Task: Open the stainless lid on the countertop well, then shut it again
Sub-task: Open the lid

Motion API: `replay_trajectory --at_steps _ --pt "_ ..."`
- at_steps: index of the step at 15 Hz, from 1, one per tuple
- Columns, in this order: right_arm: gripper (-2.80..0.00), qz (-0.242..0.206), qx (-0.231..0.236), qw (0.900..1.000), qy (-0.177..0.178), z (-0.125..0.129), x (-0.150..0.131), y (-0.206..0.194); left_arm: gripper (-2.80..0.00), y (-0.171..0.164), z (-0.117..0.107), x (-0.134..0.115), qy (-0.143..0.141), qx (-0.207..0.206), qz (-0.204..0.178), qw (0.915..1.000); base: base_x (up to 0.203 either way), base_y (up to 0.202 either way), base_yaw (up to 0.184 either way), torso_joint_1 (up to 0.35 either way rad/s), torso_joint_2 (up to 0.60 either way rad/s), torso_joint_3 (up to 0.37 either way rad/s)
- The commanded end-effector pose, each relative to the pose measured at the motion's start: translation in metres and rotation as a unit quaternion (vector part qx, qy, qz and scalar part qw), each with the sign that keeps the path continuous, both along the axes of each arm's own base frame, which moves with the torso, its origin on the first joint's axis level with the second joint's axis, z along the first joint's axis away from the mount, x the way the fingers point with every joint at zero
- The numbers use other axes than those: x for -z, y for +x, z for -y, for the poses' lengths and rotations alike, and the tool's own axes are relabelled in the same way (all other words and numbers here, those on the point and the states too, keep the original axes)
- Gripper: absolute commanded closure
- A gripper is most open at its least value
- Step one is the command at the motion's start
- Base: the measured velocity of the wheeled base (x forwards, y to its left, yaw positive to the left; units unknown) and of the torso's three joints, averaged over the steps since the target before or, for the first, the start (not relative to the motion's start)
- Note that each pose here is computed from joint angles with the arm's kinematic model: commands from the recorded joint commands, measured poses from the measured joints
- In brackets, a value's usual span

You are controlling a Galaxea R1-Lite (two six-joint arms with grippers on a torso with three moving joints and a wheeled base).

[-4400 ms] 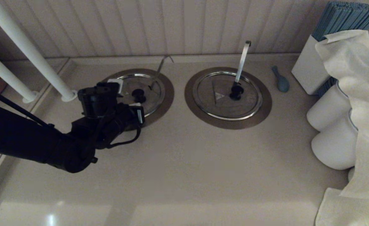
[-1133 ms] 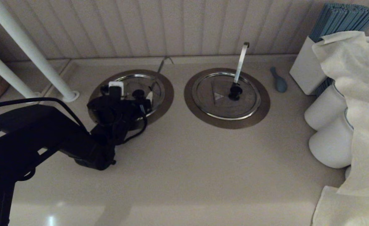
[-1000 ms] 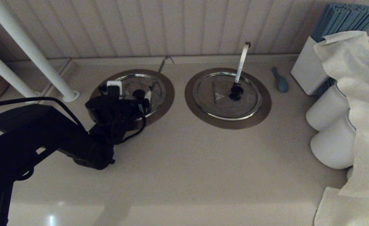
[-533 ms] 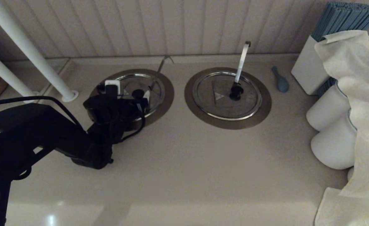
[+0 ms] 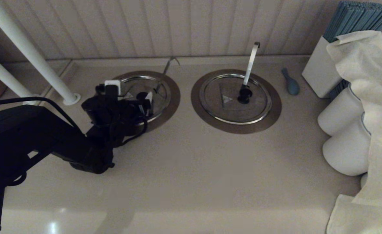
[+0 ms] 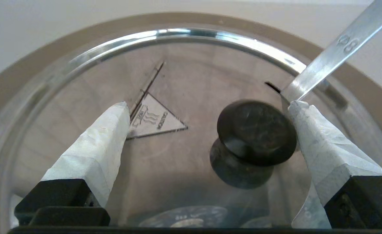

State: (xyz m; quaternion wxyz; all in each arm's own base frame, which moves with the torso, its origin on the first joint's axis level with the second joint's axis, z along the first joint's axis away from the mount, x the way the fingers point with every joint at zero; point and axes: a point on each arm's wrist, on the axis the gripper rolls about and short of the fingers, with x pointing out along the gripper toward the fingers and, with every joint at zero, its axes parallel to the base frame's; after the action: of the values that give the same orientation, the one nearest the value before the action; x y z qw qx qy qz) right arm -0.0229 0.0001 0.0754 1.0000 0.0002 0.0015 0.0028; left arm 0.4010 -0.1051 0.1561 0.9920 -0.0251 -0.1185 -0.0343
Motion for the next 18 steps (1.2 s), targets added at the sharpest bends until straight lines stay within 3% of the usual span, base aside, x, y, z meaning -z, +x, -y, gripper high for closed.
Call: replay_trajectory --at_steps 1,8,14,18 --pt "0.0 -0.001 0.0 1.0 0.0 0.0 0.0 0.0 -2.8 -0.005 -0.001 -0.011 -0.004 0.0 0.016 0.9999 0.0 0.0 0.0 0.0 0.0 0.0" --pt "0.0 0.0 0.0 1.0 0.0 0.0 0.0 0.0 -2.8 -0.008 0.0 -0.015 -0.005 0.002 0.02 0.9998 0.0 0.0 0.0 0.0 0.0 0.0" --pt "0.0 0.0 0.0 1.0 0.0 0.0 0.0 0.0 -2.8 -0.009 0.006 0.007 0.012 0.012 -0.014 0.9998 0.0 0.0 0.0 0.0 0.0 0.0" --pt "0.0 0.0 0.0 1.0 0.0 0.0 0.0 0.0 -2.8 -0.008 0.006 0.018 0.058 0.002 -0.027 0.998 0.0 0.0 0.0 0.0 0.0 0.0"
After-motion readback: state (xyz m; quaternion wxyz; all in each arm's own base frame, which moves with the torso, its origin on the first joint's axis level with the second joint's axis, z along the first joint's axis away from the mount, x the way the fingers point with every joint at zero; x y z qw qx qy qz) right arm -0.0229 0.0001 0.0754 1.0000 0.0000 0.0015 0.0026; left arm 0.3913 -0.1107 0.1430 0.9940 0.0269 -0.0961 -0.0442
